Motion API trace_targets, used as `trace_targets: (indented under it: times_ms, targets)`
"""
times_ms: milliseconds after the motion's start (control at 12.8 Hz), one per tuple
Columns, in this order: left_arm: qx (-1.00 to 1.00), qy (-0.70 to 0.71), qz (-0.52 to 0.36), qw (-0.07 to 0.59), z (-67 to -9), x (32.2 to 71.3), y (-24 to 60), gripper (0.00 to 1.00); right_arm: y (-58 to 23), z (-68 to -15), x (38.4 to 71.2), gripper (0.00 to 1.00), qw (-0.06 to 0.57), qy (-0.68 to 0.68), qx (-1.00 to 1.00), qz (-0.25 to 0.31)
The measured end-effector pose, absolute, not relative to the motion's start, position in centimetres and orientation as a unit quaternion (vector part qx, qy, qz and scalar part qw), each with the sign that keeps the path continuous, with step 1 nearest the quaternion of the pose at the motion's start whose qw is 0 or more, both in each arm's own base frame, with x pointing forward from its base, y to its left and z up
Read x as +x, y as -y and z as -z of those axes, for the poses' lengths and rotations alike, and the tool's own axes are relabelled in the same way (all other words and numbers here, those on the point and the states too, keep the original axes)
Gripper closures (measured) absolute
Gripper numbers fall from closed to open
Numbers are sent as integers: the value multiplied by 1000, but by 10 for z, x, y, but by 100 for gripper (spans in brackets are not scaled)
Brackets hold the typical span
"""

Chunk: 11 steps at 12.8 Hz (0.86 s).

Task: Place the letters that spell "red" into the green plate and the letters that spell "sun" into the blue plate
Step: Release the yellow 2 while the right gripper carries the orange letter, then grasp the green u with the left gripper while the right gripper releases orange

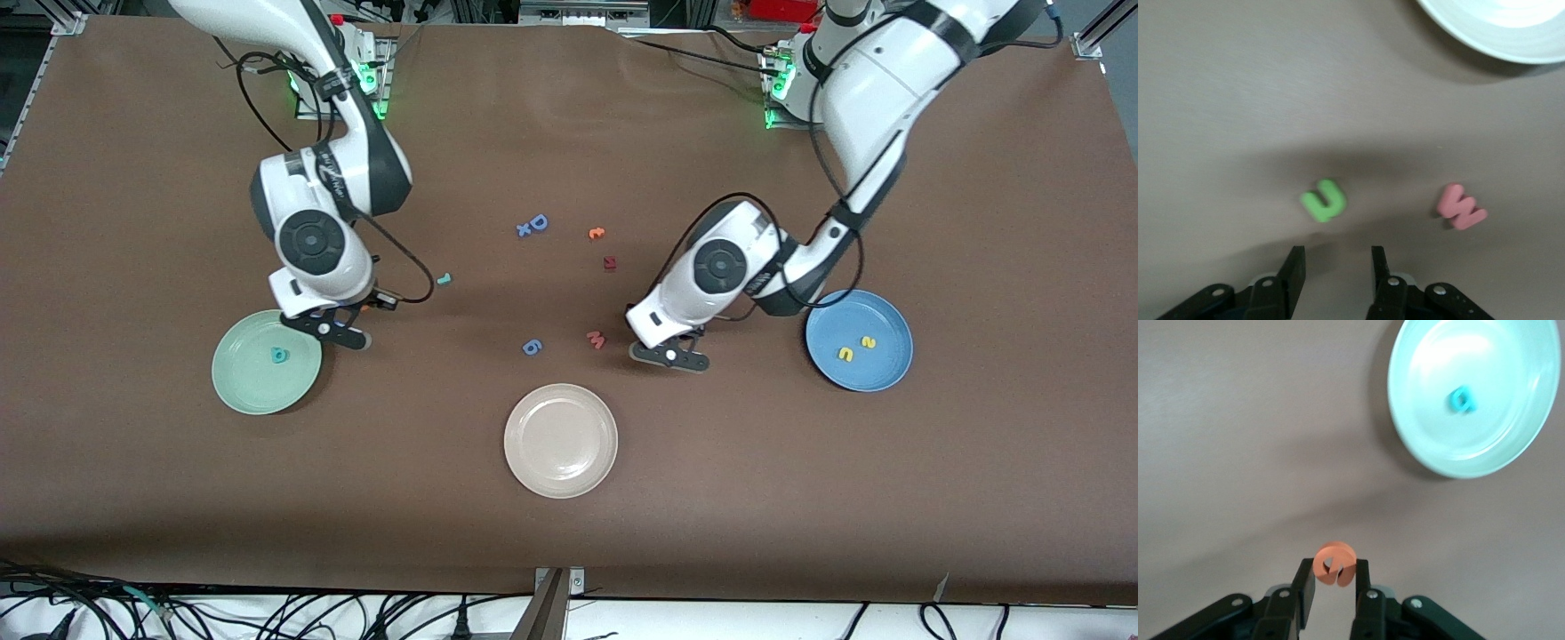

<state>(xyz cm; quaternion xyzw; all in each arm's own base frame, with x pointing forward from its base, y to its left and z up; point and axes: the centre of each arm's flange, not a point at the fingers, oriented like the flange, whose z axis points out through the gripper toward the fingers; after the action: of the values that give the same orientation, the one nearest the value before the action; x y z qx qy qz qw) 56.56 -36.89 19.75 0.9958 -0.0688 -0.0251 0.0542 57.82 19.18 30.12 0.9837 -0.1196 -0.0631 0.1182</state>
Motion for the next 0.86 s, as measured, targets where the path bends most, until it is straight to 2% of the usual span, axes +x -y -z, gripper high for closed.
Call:
trace_targets:
  times_ms: [157,470,861]
  targets:
    - [997,57,19,48,-197,565,379,52,-159,-305,588,71,121,85,987,68]
    - [997,35,-18,61,-201,589,359,49,-93,-307,603,71,123,29,989,79]
    - [998,30,-19,61,-190,591,354,51,-26,-271,625,71,121,-21,991,53]
